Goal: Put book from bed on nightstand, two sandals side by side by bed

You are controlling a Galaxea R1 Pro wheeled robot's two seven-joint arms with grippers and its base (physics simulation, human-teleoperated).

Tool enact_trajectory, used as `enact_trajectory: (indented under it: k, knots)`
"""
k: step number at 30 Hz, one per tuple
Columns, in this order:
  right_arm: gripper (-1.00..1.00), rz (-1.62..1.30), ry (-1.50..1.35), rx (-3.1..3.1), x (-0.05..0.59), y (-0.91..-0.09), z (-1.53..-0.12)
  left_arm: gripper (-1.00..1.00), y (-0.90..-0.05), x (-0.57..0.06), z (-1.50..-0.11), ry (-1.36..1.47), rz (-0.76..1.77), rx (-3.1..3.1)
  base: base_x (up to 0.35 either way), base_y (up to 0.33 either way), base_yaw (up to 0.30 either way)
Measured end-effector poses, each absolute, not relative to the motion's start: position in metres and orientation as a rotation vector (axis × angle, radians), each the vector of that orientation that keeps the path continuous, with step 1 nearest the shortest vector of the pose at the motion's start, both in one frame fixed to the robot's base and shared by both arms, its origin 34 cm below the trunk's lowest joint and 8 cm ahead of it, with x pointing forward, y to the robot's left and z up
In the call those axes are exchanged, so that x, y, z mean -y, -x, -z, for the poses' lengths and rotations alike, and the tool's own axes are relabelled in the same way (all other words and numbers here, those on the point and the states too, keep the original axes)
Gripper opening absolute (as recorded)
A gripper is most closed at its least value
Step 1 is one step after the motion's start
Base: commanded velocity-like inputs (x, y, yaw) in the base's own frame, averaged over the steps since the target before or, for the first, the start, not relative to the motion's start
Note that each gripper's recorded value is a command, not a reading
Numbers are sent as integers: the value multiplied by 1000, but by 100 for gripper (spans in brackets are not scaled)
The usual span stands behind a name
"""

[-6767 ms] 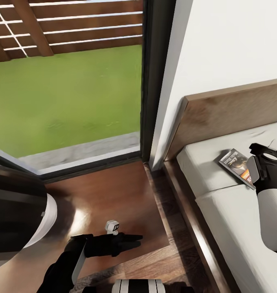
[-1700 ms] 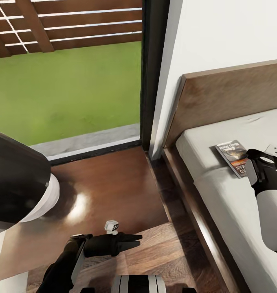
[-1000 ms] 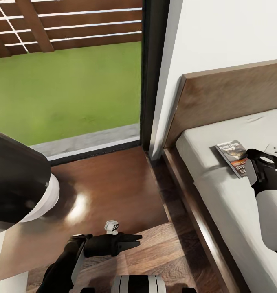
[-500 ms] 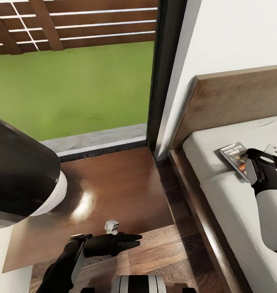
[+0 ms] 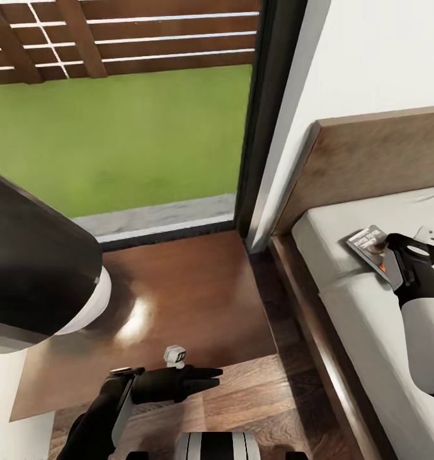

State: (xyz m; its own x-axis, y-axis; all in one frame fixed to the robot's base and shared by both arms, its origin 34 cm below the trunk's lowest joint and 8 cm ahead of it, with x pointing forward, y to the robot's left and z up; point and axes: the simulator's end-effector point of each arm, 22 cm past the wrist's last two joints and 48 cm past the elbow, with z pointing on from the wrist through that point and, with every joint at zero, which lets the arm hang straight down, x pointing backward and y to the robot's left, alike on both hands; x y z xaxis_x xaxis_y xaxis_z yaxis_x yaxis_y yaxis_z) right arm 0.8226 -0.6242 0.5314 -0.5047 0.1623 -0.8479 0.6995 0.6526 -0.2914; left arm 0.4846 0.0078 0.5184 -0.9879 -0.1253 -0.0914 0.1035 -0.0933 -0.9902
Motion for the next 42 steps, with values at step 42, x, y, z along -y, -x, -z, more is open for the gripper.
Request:
enact_trajectory:
  k: [42]
  knots:
    - [100, 797, -668, -2019, 623, -824, -532, 100, -485, -8, -518, 25, 2214, -2004, -62, 0, 6]
